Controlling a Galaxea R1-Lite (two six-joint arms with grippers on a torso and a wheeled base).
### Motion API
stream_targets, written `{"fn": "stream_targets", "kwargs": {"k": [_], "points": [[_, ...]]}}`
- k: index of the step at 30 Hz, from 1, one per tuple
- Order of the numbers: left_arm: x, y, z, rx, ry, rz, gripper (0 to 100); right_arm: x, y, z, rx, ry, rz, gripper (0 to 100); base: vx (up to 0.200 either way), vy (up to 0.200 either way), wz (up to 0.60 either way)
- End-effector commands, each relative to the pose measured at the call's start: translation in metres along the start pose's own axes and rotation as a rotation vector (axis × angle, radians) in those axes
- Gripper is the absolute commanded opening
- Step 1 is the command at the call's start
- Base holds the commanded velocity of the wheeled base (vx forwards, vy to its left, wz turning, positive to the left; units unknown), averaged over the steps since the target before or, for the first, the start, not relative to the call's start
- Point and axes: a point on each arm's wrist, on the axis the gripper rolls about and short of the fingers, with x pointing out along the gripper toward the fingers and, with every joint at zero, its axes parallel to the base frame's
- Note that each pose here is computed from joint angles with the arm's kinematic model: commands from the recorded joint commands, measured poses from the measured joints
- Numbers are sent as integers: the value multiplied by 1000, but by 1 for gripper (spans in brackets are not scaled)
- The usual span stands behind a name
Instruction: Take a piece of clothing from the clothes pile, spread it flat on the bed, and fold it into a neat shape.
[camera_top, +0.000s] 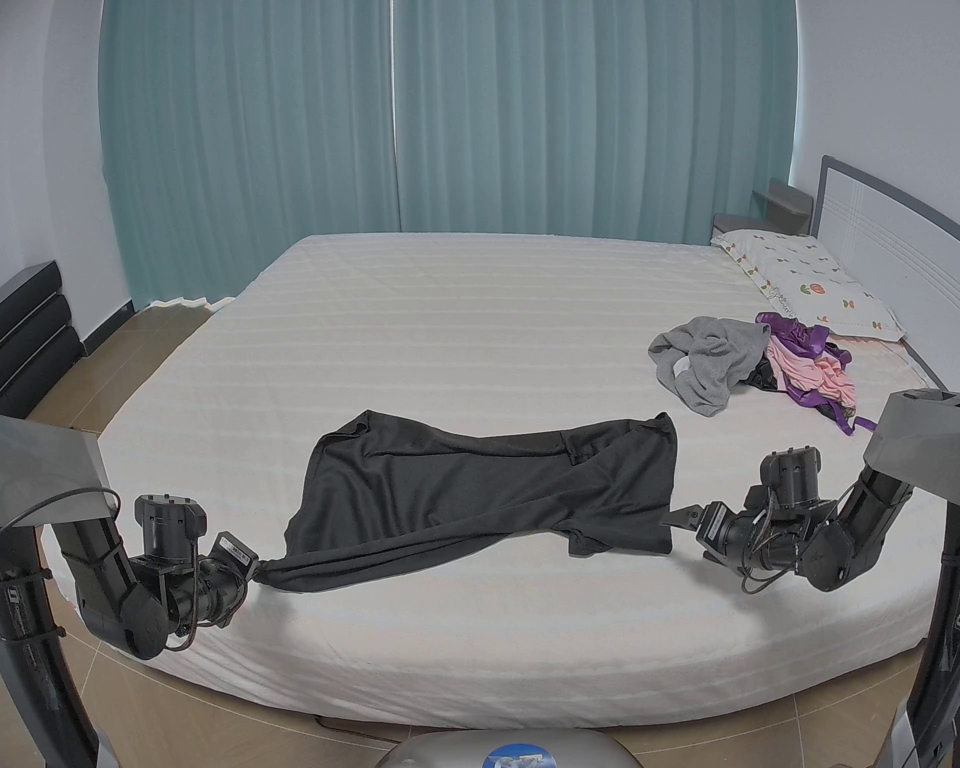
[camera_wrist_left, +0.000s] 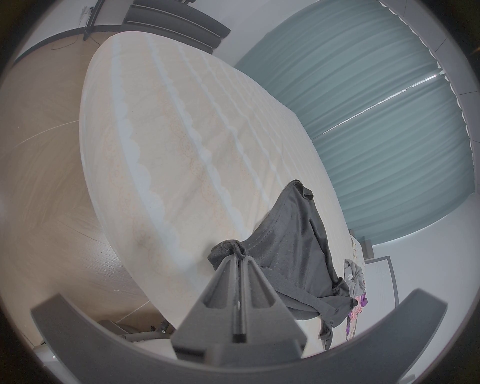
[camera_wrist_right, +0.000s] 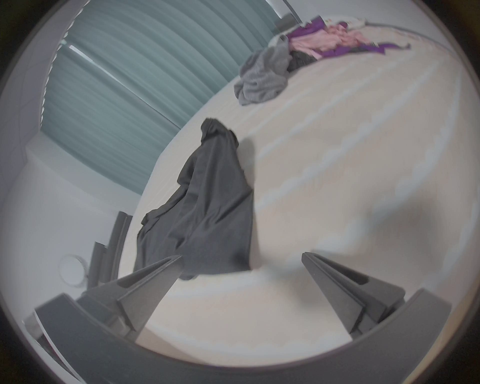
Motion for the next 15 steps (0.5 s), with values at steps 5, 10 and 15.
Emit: {"fn": "stream_targets", "kwargs": {"k": [5,10,15], "points": [[-1,1,-1,2,6,2,0,25,12,-20,83,28,75,100,0,0,0],[0,2,-1,0,5,5,0,39,12,-18,84,21,83,100,0,0,0],[-1,1,-1,2,6,2,0,41,8,-14,93,10,82,0,0,0,0]]}}
